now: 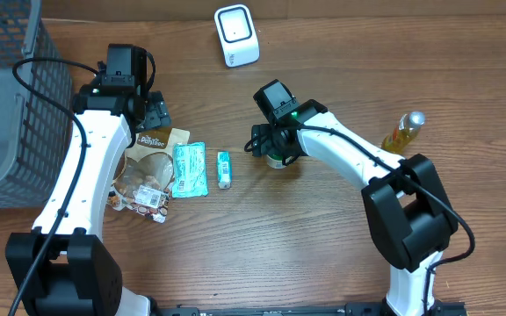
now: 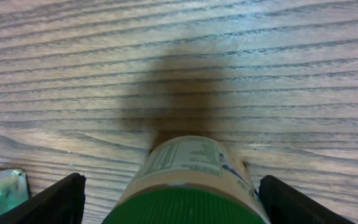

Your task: Scan the item barcode

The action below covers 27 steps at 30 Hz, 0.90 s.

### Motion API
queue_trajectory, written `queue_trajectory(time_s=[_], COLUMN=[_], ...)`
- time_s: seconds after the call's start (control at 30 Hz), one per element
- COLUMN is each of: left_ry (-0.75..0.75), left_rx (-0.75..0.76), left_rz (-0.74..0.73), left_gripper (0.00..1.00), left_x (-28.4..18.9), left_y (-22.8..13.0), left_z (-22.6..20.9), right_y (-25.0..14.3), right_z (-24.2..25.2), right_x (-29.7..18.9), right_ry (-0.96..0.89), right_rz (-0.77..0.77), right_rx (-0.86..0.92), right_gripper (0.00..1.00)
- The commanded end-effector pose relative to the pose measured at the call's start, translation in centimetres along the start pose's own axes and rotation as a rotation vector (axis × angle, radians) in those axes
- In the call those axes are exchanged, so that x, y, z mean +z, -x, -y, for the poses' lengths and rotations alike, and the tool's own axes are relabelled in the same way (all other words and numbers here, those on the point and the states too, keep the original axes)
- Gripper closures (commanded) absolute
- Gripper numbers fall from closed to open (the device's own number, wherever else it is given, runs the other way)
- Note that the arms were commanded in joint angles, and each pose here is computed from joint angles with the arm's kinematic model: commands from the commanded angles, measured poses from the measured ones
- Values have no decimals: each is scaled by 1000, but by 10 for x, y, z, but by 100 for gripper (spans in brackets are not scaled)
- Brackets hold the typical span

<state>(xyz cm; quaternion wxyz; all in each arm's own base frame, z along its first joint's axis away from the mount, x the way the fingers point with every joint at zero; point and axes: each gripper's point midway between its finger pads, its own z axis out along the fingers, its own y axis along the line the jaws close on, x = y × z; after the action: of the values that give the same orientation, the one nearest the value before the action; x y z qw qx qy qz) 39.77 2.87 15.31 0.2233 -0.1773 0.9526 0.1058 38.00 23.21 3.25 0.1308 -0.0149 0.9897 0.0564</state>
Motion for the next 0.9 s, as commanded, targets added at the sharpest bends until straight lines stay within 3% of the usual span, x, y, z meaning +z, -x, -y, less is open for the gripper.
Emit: queue_trajectory(time_s=[0.0,0.17,0.73,0.87], left_ry=[10,11,10,10], left_rx=[9,9,9,10], left_rz=[1,1,1,2], left_gripper=[0,1,0,0], left_x=[2,2,2,2], left_y=[0,0,0,0], left_z=[1,1,2,2], right_y=[-7,-7,-18,-17], right_z=[8,14,24,26], right_x=[17,19,4,4], right_ry=[-35,-66,-115,-116], right_rz=[-29,-24,-107,-108], right_rx=[-6,-11,-17,-11], right_gripper=[15,31,31,25])
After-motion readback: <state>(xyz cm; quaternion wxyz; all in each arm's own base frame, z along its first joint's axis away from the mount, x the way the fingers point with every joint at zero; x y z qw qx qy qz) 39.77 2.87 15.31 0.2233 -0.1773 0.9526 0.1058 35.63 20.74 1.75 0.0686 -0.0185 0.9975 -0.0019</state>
